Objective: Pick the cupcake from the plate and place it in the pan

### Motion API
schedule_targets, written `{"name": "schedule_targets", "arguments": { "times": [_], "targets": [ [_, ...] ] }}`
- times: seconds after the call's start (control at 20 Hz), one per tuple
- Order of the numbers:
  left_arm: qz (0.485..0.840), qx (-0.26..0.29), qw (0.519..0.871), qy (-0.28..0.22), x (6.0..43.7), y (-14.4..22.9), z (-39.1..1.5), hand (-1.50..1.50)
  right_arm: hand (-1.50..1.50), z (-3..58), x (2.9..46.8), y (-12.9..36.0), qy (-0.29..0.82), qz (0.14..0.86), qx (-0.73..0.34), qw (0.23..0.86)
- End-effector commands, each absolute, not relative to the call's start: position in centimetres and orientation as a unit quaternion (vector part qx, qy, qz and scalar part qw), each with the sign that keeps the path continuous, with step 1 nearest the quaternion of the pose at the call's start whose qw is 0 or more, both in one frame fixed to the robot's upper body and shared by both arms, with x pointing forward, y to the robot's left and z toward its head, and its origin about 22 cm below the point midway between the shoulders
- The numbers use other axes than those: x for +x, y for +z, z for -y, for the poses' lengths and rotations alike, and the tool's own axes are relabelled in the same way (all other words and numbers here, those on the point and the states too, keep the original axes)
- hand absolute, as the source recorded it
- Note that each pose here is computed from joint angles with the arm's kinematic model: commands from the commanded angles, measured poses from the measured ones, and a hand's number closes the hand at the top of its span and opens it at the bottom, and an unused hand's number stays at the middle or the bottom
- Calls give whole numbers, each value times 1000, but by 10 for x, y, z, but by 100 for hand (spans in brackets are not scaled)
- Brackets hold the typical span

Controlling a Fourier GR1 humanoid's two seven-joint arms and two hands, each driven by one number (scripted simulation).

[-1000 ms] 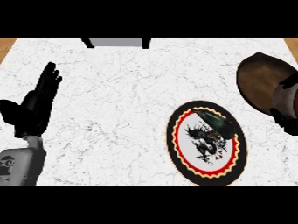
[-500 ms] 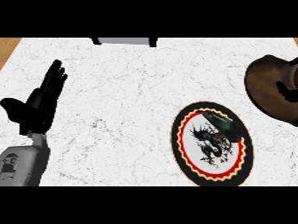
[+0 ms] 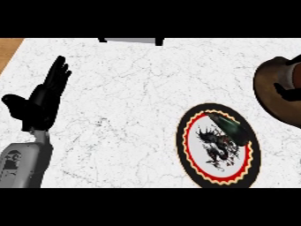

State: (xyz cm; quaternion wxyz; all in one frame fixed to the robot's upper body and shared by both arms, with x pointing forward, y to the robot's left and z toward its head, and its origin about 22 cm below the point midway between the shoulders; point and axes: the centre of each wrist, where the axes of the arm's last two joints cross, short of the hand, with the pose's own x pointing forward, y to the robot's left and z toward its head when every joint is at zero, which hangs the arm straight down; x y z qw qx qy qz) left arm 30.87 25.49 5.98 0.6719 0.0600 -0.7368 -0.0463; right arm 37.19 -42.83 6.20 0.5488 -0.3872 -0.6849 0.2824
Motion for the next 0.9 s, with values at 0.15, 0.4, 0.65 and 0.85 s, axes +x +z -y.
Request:
{"name": "schedule_targets", "arguments": {
  "times": [0.15, 0.4, 0.65, 0.85],
  "targets": [
    [740, 54, 669, -46, 313, 65, -244, 0, -150, 425, 371, 37, 300, 643, -248, 660],
    [737, 61, 671, -44, 308, 52, -252, 0, -150, 435, 366, 37, 292, 673, -236, 637],
    [731, 65, 678, -41, 308, 56, -263, 0, -150, 445, 357, 31, 204, 741, -205, 606],
    [734, 67, 675, -33, 306, 56, -255, 0, -150, 482, 339, 48, 123, 772, -156, 603]
  ]
}}
